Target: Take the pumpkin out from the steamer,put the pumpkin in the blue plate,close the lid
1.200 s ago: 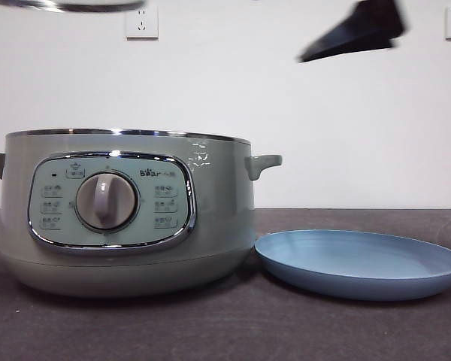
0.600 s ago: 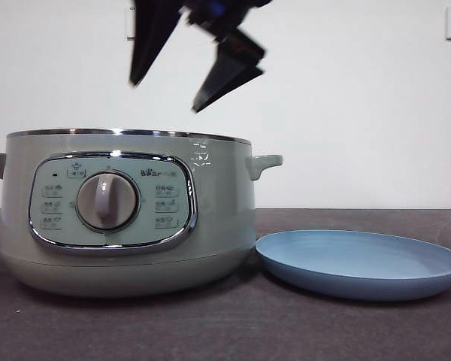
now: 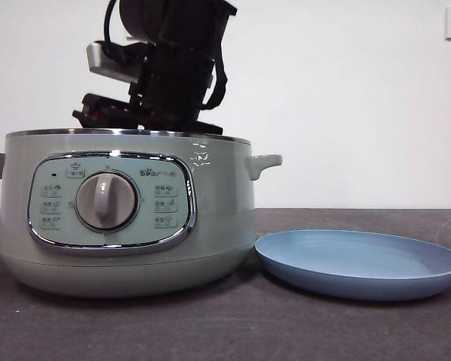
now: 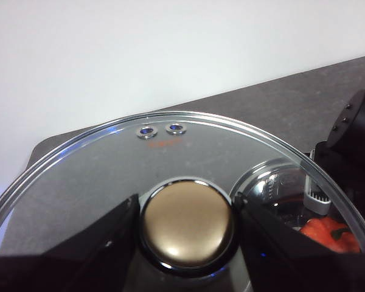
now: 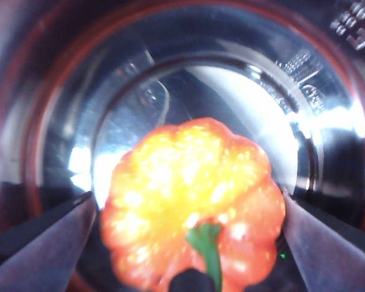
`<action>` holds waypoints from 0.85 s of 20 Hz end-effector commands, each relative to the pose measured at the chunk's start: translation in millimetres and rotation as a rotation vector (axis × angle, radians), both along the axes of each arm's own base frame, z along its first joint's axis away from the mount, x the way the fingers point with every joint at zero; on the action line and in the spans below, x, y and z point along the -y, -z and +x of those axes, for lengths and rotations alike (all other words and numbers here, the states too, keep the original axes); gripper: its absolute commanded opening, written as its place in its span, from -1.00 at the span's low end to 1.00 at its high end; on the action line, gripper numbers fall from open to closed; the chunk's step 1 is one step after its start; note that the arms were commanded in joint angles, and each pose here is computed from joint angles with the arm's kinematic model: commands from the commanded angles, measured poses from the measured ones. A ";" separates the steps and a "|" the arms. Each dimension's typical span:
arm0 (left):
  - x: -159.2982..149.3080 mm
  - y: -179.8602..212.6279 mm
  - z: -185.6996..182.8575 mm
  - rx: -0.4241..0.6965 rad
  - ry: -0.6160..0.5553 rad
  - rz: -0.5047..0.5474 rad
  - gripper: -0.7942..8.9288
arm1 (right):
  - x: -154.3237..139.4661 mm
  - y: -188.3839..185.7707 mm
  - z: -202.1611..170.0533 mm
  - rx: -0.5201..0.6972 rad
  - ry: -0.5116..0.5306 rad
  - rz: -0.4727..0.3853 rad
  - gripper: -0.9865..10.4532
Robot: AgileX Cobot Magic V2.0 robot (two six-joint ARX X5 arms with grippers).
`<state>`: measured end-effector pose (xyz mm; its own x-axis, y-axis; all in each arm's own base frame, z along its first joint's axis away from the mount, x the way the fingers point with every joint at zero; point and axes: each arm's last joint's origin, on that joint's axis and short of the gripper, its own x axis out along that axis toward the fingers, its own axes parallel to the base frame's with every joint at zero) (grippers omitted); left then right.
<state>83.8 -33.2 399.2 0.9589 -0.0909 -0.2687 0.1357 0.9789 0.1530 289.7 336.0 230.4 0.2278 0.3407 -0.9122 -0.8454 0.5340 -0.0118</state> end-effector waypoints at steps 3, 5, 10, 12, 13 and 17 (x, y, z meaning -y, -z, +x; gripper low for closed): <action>-2.0 -5.2 -3.1 0.044 -0.003 -0.010 -0.85 | -4.3 2.6 0.0 0.035 -0.002 -0.009 -0.84; -1.9 -5.2 -3.1 0.044 -0.002 -0.011 -0.85 | -4.0 1.3 -0.3 0.034 0.004 -0.005 -0.83; -0.8 -6.6 -1.4 0.056 0.003 -0.019 -0.85 | 26.4 -56.2 -19.4 0.043 0.031 0.014 -0.83; 1.0 -7.7 1.8 0.063 0.005 -0.023 -0.85 | 55.6 -97.4 -33.6 0.064 0.063 0.045 -0.83; 2.4 -8.1 4.2 0.066 0.008 -0.026 -0.85 | 74.0 -118.1 -41.4 0.072 0.099 0.067 -0.83; 7.9 -9.2 11.4 0.068 0.058 -0.042 -0.85 | 142.0 -162.9 -62.4 0.052 0.297 0.067 -0.83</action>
